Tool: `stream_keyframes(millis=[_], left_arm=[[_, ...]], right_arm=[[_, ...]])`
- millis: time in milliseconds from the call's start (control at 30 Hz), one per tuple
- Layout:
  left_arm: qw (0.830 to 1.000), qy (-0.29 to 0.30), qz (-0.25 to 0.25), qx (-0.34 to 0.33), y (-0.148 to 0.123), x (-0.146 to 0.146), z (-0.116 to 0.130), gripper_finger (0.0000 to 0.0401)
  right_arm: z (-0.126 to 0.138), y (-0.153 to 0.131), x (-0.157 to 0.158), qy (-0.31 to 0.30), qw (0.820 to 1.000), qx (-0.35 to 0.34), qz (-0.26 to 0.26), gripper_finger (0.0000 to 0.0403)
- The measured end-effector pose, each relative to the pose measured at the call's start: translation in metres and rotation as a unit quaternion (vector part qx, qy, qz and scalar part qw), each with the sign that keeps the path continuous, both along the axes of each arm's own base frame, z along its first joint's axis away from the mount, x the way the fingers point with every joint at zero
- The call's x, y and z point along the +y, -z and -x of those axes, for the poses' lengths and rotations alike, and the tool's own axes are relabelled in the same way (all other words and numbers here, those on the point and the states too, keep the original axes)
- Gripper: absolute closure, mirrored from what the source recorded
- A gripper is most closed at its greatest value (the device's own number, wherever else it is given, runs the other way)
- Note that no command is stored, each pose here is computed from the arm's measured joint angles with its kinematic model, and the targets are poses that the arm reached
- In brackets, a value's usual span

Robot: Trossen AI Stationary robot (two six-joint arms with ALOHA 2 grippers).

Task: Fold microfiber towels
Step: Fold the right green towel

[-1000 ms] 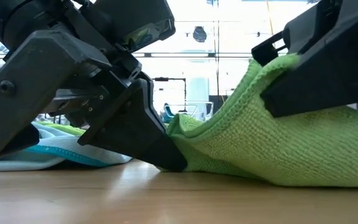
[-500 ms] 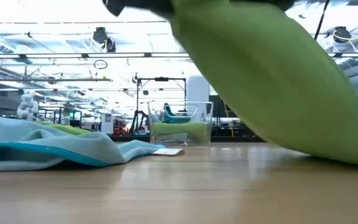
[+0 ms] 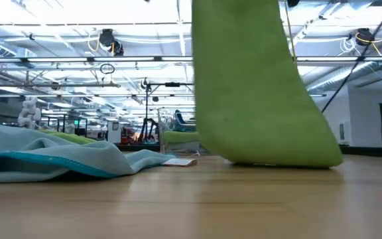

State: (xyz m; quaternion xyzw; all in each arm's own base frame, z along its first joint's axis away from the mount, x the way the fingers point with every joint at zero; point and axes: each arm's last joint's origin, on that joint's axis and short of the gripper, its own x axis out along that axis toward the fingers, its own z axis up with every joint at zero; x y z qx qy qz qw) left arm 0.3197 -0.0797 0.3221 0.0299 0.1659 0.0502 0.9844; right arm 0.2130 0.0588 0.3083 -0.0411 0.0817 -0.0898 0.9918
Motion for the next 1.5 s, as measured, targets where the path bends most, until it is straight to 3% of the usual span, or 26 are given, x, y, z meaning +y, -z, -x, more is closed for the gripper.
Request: stream_keyframes(millis=[167,267,400,700,900,1100,1333,1500], left_arm=[[0.999,-0.014,0.03,0.001,0.0,0.04,-0.009,0.0397],[0.997,0.032,0.068,-0.002,-0.001,0.038,-0.009,0.0397],[0.991,0.1,0.086,0.0,-0.002,0.019,-0.007,0.0397],[0.979,0.171,0.106,0.04,0.025,-0.039,-0.011,0.0398],[0.971,0.191,0.133,0.062,0.047,-0.071,-0.016,0.0394],[0.962,0.188,0.167,0.111,0.083,-0.098,-0.022,0.0397],[0.949,0.198,0.202,0.138,0.121,-0.123,-0.03,0.0395],[0.951,0.187,0.187,0.158,0.137,-0.127,-0.031,0.0392]], right_arm=[[0.006,-0.012,-0.03,-0.007,0.999,-0.033,-0.024,0.0401],[0.007,-0.014,-0.032,-0.042,0.997,-0.038,-0.046,0.0401],[0.007,-0.011,-0.023,-0.101,0.991,-0.029,-0.083,0.0401],[-0.001,0.014,0.023,-0.193,0.967,0.062,-0.152,0.0401],[-0.007,0.042,0.058,-0.214,0.947,0.128,-0.203,0.0401],[-0.009,0.086,0.094,-0.191,0.931,0.202,-0.236,0.0401],[-0.013,0.124,0.13,-0.232,0.917,0.193,-0.262,0.0401],[-0.02,0.153,0.136,-0.21,0.92,0.211,-0.254,0.0401]])
